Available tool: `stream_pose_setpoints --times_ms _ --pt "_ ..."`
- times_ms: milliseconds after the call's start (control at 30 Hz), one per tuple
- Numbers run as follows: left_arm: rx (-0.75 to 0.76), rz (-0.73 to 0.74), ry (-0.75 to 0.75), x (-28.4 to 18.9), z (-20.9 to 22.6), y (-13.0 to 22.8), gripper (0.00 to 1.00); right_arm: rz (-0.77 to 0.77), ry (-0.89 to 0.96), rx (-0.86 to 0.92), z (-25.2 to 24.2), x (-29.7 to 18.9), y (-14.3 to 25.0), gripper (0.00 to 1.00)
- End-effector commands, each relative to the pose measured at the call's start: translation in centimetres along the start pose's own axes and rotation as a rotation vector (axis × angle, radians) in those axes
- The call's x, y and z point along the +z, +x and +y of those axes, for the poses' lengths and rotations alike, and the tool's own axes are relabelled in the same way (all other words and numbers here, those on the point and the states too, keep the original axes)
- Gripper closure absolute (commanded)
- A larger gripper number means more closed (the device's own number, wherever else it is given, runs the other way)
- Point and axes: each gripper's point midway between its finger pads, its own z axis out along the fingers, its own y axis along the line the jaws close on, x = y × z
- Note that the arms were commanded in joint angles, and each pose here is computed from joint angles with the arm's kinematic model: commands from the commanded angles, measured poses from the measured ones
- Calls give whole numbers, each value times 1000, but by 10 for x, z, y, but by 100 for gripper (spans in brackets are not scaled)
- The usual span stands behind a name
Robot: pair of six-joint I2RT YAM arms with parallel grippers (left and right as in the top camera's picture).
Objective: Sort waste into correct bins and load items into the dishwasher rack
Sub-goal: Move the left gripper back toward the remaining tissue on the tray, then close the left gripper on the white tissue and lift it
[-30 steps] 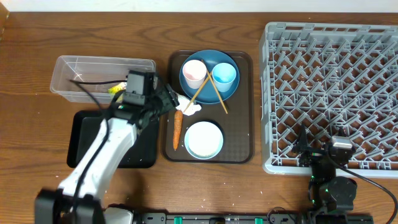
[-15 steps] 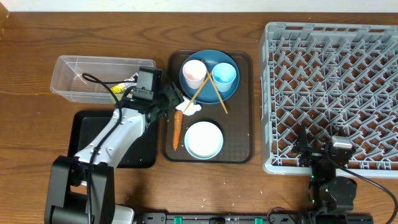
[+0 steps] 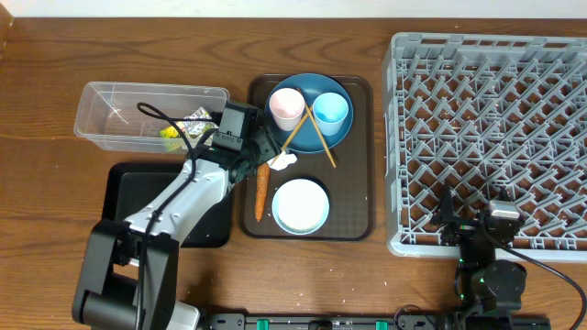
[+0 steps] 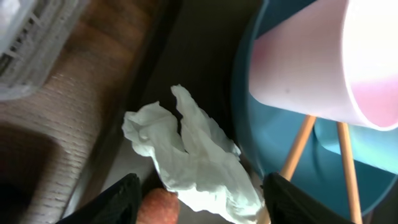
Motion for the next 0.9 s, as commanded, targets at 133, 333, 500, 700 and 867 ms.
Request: stream_pose_setpoints --times_ms 133,333,500,700,867 --pt "-3 -9 -42 7 10 0 49 2 -8 13 2 0 1 1" --pt "-4 8 -61 18 16 5 48 2 -8 13 2 0 1 1" --pt "-5 7 -59 26 17 5 56 2 -8 13 2 0 1 1" --pt "-4 3 -48 26 14 4 77 2 -8 13 2 0 1 1" --pt "-2 3 -23 20 8 3 94 2 -8 13 2 0 1 1"
